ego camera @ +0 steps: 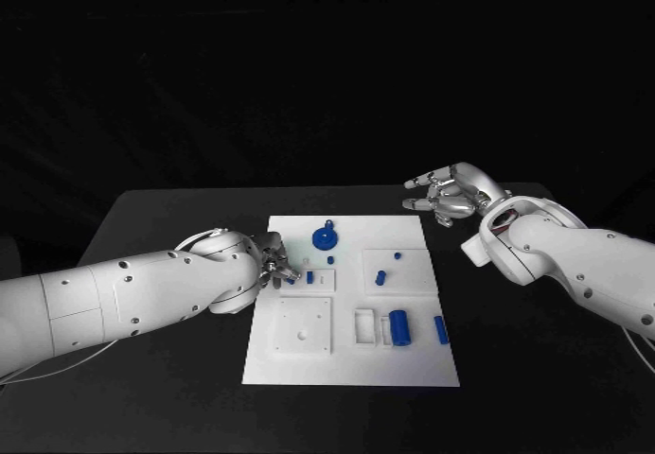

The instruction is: Assemble the parts on the task board

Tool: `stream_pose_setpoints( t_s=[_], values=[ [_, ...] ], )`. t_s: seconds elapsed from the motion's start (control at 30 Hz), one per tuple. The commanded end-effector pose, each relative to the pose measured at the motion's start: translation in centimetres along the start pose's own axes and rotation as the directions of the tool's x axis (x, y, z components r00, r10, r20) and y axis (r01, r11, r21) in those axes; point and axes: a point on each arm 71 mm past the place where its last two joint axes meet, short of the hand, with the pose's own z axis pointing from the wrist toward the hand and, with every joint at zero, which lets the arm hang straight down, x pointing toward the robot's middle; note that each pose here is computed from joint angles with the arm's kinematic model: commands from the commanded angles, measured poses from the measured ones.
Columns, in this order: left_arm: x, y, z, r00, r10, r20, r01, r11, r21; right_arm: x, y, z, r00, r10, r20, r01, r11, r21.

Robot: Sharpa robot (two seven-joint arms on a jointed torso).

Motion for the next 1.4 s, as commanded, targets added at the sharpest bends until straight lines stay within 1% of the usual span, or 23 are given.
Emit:
stream_pose_setpoints(
  t_s=[0.03,0.17,0.47,1.4],
  values=[
    [0.51,-0.01,-0.05,1.000,0.006,0.002,-0.006,1.000,0.009,0.12,0.13,-0.01,1.000,-0.007,-0.010,0.006,1.000,-0.015],
    [0.47,0.07,-0.18,1.000,0.002,0.009,-0.002,1.000,0.010,0.13,0.13,-0.01,1.000,-0.006,-0.011,0.006,1.000,-0.015],
    [0.20,0.32,-0.43,0.999,-0.017,0.046,0.016,1.000,0.021,0.15,0.11,-0.01,1.000,-0.006,-0.011,0.006,1.000,-0.015],
    [0.27,0.07,-0.40,0.998,-0.025,0.060,0.022,0.998,0.050,0.18,0.07,-0.01,1.000,-0.006,-0.014,0.006,1.000,-0.013]
  ],
)
